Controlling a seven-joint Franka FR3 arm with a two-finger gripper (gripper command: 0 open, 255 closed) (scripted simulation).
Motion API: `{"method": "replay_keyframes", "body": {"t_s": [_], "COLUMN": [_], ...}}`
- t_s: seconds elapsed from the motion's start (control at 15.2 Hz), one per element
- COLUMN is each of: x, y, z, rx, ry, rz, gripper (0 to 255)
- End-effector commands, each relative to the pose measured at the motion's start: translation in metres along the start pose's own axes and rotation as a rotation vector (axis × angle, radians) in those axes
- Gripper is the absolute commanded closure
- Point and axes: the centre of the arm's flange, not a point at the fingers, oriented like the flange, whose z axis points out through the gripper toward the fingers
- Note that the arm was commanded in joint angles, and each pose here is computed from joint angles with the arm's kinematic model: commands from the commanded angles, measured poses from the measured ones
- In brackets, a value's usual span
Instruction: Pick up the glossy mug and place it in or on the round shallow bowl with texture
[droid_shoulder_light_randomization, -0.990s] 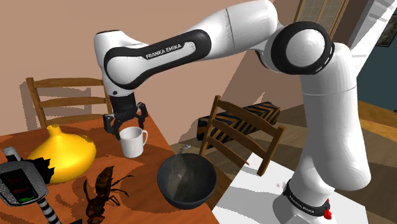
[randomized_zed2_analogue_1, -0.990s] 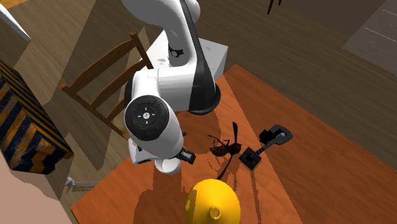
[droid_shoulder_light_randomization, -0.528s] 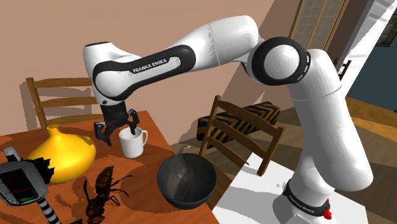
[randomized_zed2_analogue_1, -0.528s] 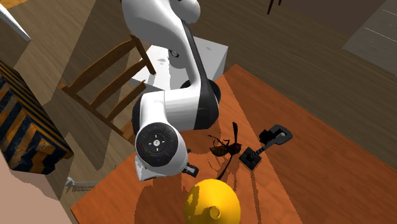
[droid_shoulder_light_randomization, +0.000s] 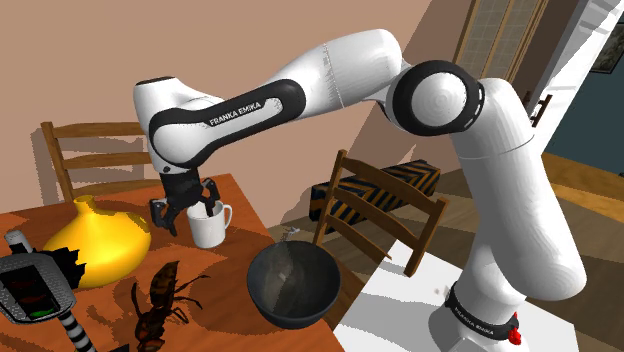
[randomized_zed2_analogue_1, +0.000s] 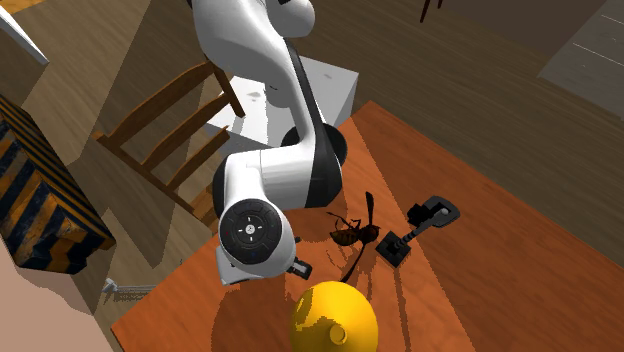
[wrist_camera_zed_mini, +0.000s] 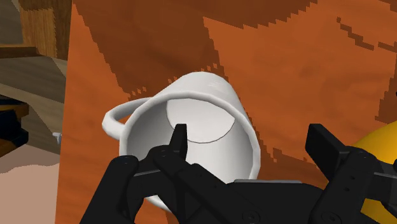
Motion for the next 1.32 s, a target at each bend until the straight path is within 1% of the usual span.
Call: {"method": "replay_keyframes", "body": {"t_s": [0.0, 0.13, 0.2, 0.79, 1.25], "x": [0.0, 0.0, 0.0, 0.0, -0.002], "y": [0.0, 0.0, 0.0, 0.0, 0.002], "z": [0.0, 0.0, 0.0, 0.0, -0.037], "rx": [0.0, 0.0, 0.0, 0.0, 0.0], "ry": [0.0, 0.0, 0.0, 0.0, 0.0], "rz": [0.0, 0.0, 0.0, 0.0, 0.0], "gripper": [0, 0, 255, 255, 255]}}
